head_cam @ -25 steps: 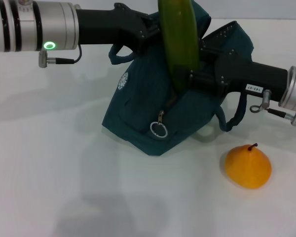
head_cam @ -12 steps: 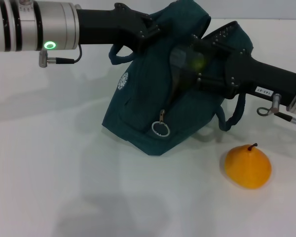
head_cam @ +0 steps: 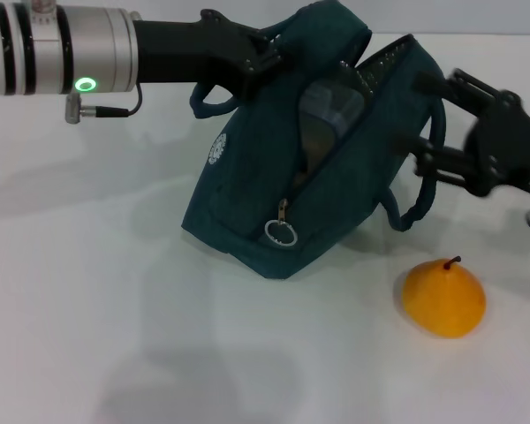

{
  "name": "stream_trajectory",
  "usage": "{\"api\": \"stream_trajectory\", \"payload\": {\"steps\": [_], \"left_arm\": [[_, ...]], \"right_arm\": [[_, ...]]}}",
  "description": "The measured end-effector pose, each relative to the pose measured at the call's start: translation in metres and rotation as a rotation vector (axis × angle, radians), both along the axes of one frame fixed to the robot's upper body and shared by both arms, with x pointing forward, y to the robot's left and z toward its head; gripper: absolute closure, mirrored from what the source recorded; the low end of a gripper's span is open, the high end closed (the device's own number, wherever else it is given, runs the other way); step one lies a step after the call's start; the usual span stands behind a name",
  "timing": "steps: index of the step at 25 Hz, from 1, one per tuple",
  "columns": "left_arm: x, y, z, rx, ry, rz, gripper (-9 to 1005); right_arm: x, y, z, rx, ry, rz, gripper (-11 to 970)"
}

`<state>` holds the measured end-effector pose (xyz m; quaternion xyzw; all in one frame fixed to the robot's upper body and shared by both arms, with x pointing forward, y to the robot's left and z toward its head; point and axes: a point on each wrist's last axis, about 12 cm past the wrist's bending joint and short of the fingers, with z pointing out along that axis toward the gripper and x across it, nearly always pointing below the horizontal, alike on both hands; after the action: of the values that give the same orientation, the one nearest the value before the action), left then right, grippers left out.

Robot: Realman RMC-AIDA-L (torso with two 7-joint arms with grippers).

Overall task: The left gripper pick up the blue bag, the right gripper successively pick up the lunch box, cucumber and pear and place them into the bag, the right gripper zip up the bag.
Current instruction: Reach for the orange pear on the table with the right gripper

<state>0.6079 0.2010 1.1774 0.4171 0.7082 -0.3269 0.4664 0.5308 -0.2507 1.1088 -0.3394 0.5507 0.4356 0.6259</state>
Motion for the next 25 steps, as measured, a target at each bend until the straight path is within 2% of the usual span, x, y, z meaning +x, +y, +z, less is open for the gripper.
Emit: {"api": "stream_trajectory", "payload": {"steps": [6, 15, 19, 25], "left_arm": [[0.0, 0.0, 0.0, 0.002, 0.0, -0.001, 948], [0.0, -0.003, 0.0, 0.0, 0.001, -0.008, 948], [0.0, -0.005, -0.001, 0.002, 0.003, -0.012, 948], [0.0, -0.007, -0.002, 0.001, 0.011, -0.016, 948]], "right_arm": [[-0.04, -0.028, -0.03, -0.036, 0.056, -0.065, 125], [-0.094, -0.037, -0.071, -0.006, 0.002, -0.199, 190], [-0.106, -0.037, -0.08, -0.015, 0.02, -0.233, 219], [-0.111, -0.037, -0.085, -0.021, 0.047, -0.252, 227]]}}
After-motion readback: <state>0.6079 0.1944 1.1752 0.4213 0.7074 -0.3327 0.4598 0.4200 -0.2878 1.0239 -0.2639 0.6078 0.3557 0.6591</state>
